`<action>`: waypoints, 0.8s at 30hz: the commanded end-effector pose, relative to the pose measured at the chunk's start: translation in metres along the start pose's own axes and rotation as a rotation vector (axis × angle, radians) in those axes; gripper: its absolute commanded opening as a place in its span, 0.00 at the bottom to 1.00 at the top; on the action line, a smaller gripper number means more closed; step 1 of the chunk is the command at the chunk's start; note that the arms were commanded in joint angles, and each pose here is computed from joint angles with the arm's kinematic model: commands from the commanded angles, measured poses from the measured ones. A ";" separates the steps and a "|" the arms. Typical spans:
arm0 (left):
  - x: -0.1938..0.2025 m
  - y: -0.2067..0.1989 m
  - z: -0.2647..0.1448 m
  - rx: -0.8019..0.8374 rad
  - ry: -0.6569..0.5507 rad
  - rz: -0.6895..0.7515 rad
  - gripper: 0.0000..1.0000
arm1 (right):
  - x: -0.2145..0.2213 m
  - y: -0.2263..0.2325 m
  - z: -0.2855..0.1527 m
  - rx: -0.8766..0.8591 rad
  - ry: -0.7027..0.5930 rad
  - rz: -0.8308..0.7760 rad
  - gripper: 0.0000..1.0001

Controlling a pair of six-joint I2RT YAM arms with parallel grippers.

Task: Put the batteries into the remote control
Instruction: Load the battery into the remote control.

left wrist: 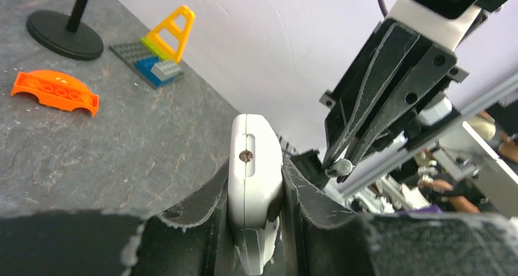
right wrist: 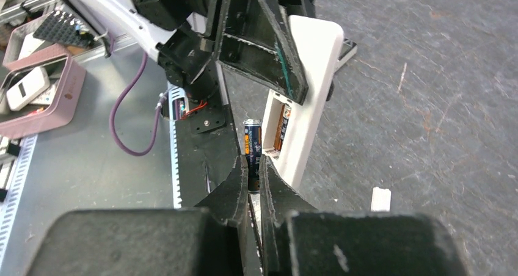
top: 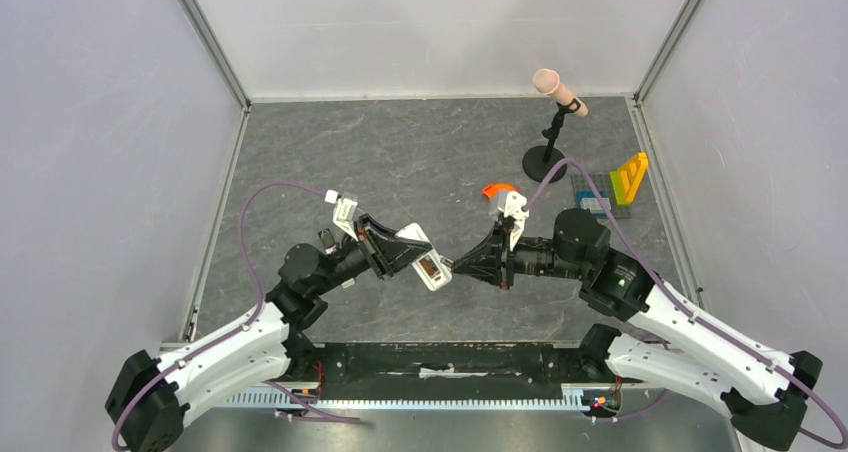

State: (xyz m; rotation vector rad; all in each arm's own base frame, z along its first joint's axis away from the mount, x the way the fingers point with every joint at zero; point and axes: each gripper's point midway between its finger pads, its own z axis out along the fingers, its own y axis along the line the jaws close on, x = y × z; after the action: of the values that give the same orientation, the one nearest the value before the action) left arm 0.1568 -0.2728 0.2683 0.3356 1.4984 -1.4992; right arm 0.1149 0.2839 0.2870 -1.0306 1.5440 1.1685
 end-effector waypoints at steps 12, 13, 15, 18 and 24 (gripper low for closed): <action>-0.051 0.019 -0.017 -0.061 -0.403 -0.212 0.02 | -0.015 -0.006 0.030 0.114 0.052 0.019 0.03; -0.051 0.019 -0.019 -0.058 -0.405 -0.214 0.02 | -0.016 -0.006 0.032 0.121 0.054 0.014 0.03; -0.051 0.022 -0.022 -0.073 -0.417 -0.216 0.02 | -0.018 -0.005 0.036 0.125 0.051 0.011 0.03; -0.050 0.024 -0.026 -0.085 -0.422 -0.223 0.02 | -0.023 -0.008 0.041 0.152 0.050 0.012 0.04; -0.049 0.032 -0.036 -0.111 -0.465 -0.269 0.02 | -0.022 -0.018 0.051 0.248 0.133 0.108 0.06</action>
State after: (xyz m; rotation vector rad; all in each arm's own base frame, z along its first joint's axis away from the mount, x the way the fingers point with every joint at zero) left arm 0.1874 -0.2262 0.2704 -0.1756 1.3361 -1.5321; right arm 0.1336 0.3278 0.2778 -0.9776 1.7605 1.0045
